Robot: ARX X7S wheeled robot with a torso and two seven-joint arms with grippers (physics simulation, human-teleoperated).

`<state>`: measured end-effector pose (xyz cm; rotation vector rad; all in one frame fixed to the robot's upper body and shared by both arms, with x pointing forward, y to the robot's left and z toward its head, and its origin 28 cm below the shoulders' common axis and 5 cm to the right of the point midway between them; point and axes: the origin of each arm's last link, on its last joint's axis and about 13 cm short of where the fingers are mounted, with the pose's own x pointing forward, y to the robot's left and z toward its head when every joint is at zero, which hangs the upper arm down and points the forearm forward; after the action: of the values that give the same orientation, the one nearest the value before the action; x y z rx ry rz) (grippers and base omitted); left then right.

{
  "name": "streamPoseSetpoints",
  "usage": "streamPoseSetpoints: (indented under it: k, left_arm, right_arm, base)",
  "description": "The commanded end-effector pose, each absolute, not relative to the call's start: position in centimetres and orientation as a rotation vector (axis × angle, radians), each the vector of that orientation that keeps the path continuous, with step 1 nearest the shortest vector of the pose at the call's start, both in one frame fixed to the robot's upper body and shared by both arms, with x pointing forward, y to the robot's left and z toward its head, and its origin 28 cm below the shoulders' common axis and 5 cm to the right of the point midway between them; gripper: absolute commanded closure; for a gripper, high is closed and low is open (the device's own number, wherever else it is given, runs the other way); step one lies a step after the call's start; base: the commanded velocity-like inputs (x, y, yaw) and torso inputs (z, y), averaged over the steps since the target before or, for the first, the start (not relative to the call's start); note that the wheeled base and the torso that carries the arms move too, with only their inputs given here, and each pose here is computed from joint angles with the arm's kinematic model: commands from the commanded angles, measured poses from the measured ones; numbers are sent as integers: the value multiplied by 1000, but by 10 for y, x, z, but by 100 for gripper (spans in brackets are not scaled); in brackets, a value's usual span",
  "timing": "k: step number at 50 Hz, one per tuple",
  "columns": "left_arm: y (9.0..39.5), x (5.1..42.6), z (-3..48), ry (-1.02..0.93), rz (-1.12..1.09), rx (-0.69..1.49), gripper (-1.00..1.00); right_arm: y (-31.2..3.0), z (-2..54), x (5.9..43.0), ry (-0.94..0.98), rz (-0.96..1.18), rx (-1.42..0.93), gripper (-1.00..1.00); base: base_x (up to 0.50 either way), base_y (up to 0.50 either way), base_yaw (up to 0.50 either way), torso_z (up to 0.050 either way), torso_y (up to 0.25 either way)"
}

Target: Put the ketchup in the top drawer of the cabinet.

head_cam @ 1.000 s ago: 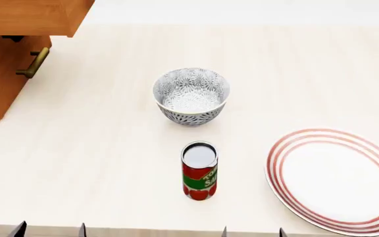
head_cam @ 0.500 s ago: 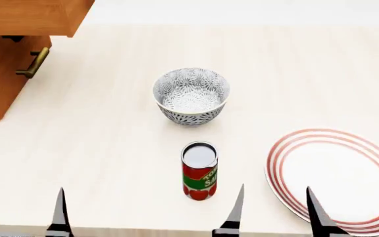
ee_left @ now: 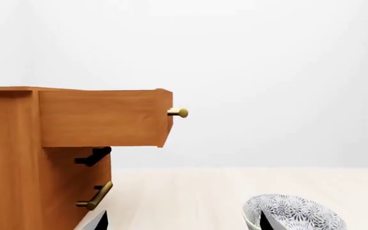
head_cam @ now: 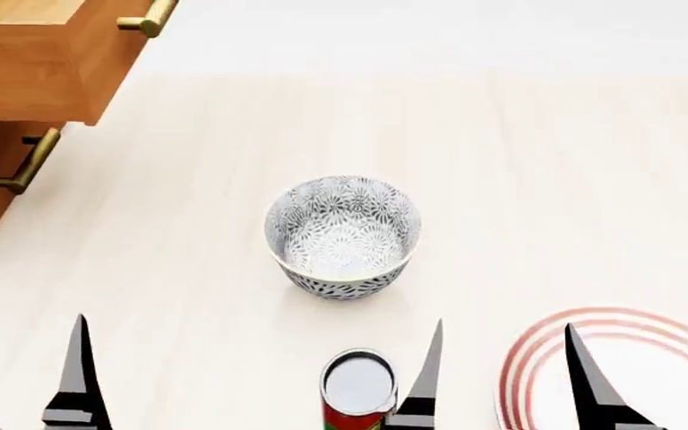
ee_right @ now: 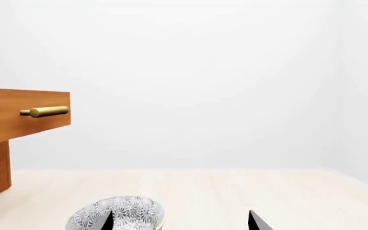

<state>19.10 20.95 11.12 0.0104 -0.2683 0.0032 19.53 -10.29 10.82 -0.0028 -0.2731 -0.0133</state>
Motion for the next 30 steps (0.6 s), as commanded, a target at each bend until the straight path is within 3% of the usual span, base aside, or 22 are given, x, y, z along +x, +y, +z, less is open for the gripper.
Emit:
streamPoseSetpoints:
  k: [1,24,30]
  left_arm:
    - [209,192,112,-273,-3,13,-100]
    - [209,191,112,-271,-5,16,-100]
    - [209,192,110,-262,-2,20,-100]
  right_arm:
    - [-103,116,197,-266,-10,-10,-100]
    - [-100,112,196,-278,12,-19,-100]
    - [-103,111,195,-281,-3,-24,-100]
  base:
    - [500,0,0,0,0]
    - [498,0,0,0,1]
    - [64,83,0,0,0]
